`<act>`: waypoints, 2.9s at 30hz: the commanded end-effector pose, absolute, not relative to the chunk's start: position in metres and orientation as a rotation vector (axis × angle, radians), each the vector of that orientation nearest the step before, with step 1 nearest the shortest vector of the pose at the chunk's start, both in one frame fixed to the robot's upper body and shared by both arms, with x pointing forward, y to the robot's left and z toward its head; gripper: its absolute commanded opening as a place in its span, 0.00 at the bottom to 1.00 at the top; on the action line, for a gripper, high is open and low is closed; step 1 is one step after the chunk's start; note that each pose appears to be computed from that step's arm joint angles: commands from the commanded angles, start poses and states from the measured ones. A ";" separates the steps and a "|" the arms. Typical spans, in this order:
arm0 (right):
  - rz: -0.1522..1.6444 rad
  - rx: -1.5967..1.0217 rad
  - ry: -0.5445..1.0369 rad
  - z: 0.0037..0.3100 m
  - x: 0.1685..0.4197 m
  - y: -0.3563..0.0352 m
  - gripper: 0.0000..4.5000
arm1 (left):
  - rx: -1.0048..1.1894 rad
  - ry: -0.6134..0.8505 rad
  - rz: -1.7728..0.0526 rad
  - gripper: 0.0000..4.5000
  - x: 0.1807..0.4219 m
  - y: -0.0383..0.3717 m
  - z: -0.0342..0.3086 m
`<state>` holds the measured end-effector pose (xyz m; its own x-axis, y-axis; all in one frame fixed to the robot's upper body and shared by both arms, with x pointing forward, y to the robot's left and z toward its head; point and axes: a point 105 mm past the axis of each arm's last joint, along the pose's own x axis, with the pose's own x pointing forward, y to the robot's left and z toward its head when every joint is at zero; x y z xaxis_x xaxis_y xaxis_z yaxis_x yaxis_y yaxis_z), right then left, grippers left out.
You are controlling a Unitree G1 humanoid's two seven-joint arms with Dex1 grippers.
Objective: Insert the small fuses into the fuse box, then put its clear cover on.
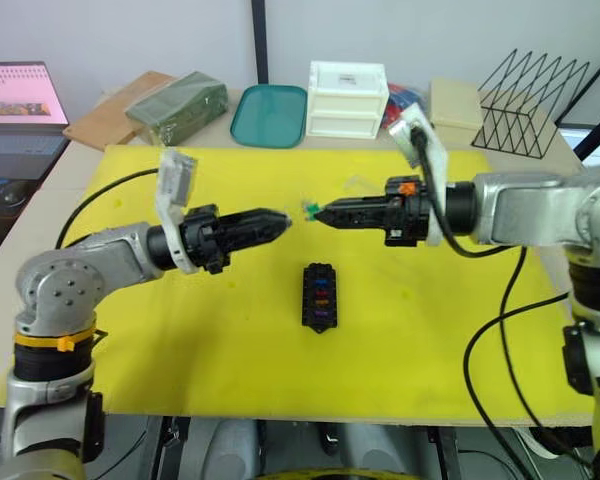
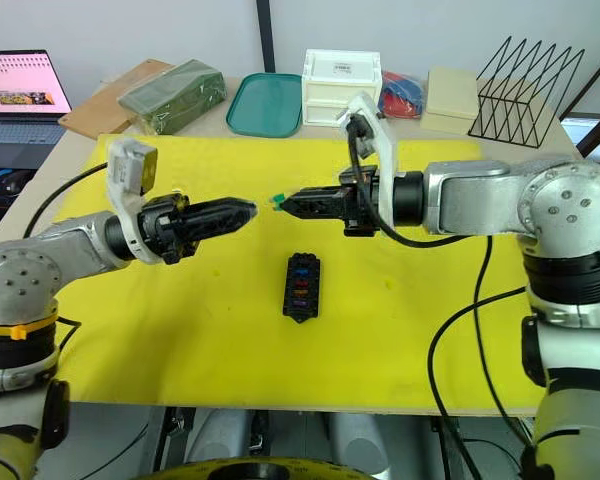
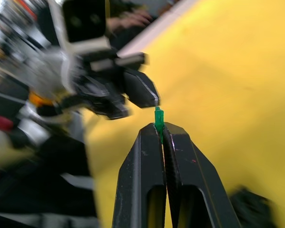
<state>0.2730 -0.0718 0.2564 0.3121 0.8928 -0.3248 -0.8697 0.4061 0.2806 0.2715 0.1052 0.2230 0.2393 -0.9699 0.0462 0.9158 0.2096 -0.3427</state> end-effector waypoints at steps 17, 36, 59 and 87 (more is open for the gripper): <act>1.281 -0.893 0.527 0.205 0.287 -0.070 0.00 | 0.394 0.332 -1.479 0.99 0.273 0.108 0.139; 1.299 -0.962 0.549 0.197 0.294 -0.059 0.00 | 0.391 0.290 -1.479 0.99 0.279 0.097 0.140; 1.293 -0.960 0.597 0.189 0.295 -0.061 0.00 | 0.377 0.277 -1.473 0.99 0.276 0.090 0.141; 1.274 -0.964 0.569 0.198 0.301 -0.057 0.00 | 0.374 0.274 -1.474 0.99 0.276 0.087 0.142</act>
<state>0.2998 -0.0577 0.1844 0.2021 0.5185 -0.8309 -0.9724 0.0052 -0.2333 0.2766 0.0901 0.1292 0.0775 -0.9028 -0.4230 0.9970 0.0723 0.0284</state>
